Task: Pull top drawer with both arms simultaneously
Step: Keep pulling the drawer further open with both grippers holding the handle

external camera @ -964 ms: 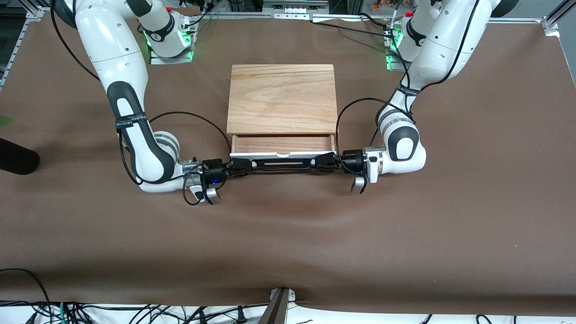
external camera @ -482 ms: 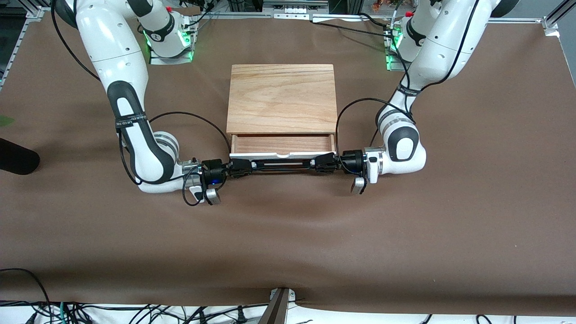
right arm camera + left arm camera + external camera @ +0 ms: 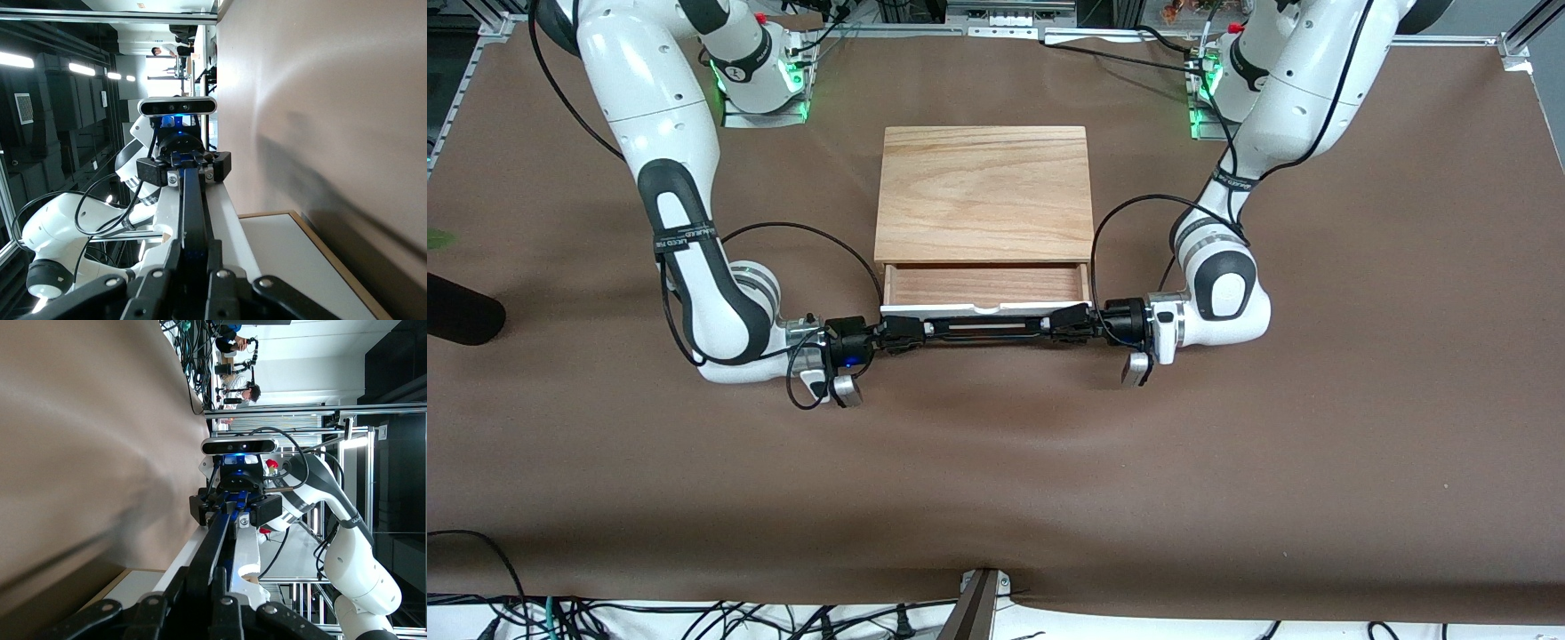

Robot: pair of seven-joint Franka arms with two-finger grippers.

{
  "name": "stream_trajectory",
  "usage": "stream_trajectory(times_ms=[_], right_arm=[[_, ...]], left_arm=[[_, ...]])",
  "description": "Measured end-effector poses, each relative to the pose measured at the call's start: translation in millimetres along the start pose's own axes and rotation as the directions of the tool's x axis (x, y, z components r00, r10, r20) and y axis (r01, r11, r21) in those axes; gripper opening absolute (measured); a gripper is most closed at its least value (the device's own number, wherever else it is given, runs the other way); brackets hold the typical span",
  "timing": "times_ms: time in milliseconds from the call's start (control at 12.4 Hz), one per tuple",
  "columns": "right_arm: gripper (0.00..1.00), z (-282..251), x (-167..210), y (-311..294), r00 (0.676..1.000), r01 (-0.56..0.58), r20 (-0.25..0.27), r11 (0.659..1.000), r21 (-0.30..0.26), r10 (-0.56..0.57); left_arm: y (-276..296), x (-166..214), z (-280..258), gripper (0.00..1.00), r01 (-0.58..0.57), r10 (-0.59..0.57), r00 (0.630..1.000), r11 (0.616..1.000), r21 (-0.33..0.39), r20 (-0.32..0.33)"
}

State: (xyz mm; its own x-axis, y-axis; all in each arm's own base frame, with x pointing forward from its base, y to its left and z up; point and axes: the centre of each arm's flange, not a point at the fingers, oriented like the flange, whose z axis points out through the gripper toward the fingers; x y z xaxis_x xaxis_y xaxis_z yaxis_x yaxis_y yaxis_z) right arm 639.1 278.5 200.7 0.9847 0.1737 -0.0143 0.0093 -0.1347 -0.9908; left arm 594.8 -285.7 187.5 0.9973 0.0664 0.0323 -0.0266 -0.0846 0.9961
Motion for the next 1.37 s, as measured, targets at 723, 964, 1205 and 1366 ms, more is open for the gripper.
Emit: stream_trajectory(times_ms=[723, 964, 1205, 1366], right_arm=[[0.17, 0.6, 0.9, 0.6, 1.000, -0.007, -0.005, 1.000, -0.009, 0.007], [0.17, 0.7, 0.9, 1.1, 1.000, -0.008, -0.005, 1.000, -0.009, 0.008], [0.17, 1.0, 1.4, 1.7, 1.000, -0.008, -0.004, 1.000, -0.009, 0.008], [0.17, 1.2, 1.9, 2.0, 1.000, -0.008, -0.004, 1.000, -0.009, 0.008]], left_arm=[[-3.1, 1.1, -0.3, 0.18, 0.005, -0.005, 1.000, 1.000, 0.000, 0.000], [-3.8, 1.1, -0.3, 0.18, 0.006, -0.006, 1.000, 1.000, 0.000, 0.000], [-4.4, 1.3, -0.5, 0.18, 0.007, -0.007, 1.000, 1.000, 0.000, -0.001], [-4.9, 1.4, -0.6, 0.18, 0.006, -0.006, 1.000, 1.000, 0.000, -0.001]])
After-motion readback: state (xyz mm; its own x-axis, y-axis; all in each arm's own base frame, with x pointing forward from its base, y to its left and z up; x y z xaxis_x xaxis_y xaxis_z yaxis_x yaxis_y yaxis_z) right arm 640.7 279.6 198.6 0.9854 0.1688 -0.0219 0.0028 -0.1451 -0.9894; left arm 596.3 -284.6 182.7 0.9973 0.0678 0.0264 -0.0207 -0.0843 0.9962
